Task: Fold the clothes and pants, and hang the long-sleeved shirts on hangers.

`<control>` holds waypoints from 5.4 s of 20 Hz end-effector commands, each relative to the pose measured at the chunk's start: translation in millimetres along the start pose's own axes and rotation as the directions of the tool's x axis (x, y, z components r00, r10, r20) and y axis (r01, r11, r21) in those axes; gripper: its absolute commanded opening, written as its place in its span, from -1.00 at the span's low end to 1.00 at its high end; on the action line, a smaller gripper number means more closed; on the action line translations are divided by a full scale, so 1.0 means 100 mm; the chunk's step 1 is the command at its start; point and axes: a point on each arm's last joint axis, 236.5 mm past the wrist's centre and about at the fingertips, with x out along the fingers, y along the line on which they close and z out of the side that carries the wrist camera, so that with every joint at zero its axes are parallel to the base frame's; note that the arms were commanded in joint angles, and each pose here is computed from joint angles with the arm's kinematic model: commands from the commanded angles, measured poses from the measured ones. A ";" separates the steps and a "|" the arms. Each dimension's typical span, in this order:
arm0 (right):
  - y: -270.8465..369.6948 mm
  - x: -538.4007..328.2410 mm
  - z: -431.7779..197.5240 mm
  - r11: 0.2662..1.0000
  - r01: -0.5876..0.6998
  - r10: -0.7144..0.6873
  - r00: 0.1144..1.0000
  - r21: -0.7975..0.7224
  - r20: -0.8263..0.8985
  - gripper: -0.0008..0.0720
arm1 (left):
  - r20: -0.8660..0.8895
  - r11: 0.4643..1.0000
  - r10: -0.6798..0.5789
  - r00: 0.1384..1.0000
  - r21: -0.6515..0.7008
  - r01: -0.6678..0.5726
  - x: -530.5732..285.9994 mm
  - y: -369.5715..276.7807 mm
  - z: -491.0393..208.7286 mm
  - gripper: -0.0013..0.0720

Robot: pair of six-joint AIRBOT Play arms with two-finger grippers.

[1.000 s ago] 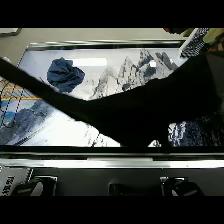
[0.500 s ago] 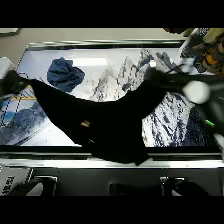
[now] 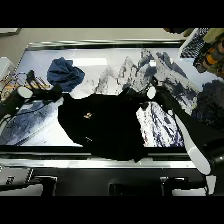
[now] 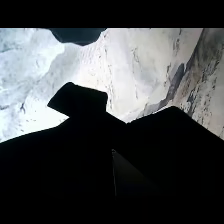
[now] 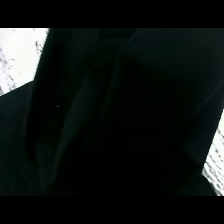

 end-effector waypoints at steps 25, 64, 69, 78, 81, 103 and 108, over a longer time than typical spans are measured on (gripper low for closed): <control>-1.15 -0.32 -1.45 0.954 -0.122 -0.041 0.854 -0.275 -0.519 0.29 | -0.211 0.996 0.051 0.976 0.079 -0.035 -0.15 0.28 -0.33 -0.92; 0.58 -0.80 0.79 0.950 -0.247 0.228 0.967 -0.189 -0.117 -0.90 | -0.138 0.997 0.030 0.990 0.076 -0.020 -0.73 0.09 -0.18 -0.92; 0.33 0.31 0.62 0.972 -0.233 0.236 0.949 0.037 -0.209 -0.83 | -0.211 0.997 0.064 0.975 0.058 -0.053 -0.05 0.25 -0.38 -0.92; -0.97 -1.14 1.01 0.975 -0.086 0.020 0.952 -0.203 -0.306 0.19 | -0.217 0.997 0.067 0.974 0.052 -0.057 -0.10 0.28 -0.37 -0.92; -1.63 -1.69 1.27 0.983 0.047 -0.079 0.981 -0.178 -0.179 0.19 | -0.224 0.997 0.068 0.972 0.052 -0.057 -0.10 0.28 -0.39 -0.92; -2.72 -0.89 0.35 1.000 -0.004 0.006 0.970 0.007 -0.242 -0.55 | -0.255 0.996 0.071 0.964 0.061 -0.058 -0.11 0.28 -0.47 -0.92; -2.40 -1.19 1.26 0.998 -0.039 0.038 0.999 0.055 0.018 -0.91 | -0.308 0.996 0.079 0.948 0.062 -0.063 -0.15 0.29 -0.59 -0.92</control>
